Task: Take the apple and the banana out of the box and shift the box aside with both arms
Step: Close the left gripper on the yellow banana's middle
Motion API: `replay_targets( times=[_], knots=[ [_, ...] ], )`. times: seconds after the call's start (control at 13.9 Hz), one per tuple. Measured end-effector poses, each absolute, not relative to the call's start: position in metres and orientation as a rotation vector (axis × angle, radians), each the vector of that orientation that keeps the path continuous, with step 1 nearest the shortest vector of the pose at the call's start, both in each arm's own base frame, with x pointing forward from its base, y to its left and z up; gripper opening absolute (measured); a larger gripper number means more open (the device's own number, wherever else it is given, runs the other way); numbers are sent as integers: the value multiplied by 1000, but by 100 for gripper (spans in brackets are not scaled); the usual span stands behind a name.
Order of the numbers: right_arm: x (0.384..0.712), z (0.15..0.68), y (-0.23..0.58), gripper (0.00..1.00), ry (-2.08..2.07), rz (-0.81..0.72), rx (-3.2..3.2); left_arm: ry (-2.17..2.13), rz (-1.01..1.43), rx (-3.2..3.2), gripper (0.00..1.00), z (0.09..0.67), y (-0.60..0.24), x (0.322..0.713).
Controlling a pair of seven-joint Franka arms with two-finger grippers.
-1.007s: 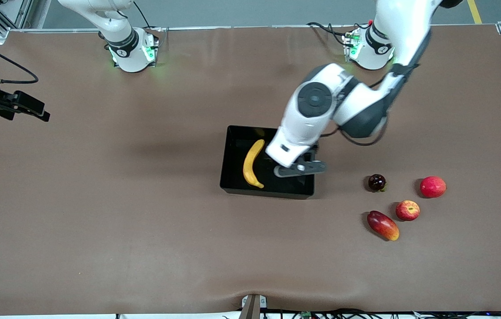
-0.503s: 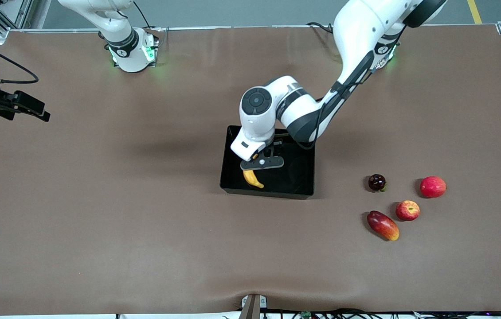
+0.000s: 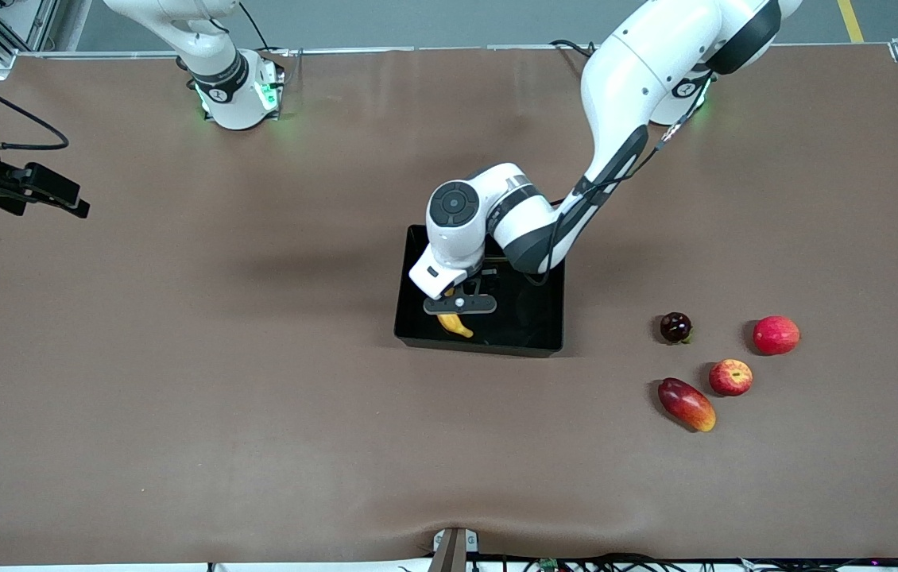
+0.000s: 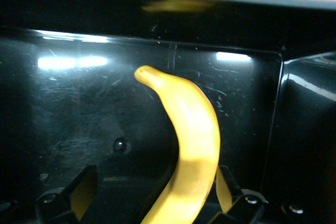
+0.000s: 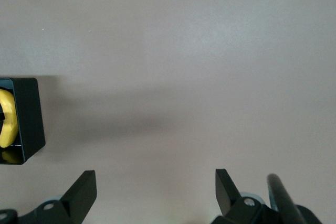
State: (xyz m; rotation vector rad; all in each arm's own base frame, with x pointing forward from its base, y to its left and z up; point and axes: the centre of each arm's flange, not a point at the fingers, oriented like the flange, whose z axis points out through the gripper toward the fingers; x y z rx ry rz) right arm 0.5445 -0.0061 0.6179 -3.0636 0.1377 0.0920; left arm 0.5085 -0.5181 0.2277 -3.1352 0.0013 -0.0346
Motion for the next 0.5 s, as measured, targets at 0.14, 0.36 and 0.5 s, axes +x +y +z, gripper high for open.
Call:
replay_targets(
  times=[0.14,0.36,0.5],
  knots=[
    [545,617,-6,100,138,89,-3064,27,-33,-3146,100,219,-520,508],
    [546,617,-5,100,136,86,-3064,62,-24,-3151,100,203,-521,506],
    [547,615,-6,100,137,89,-3063,73,-21,-3156,100,192,-522,505]
  ],
)
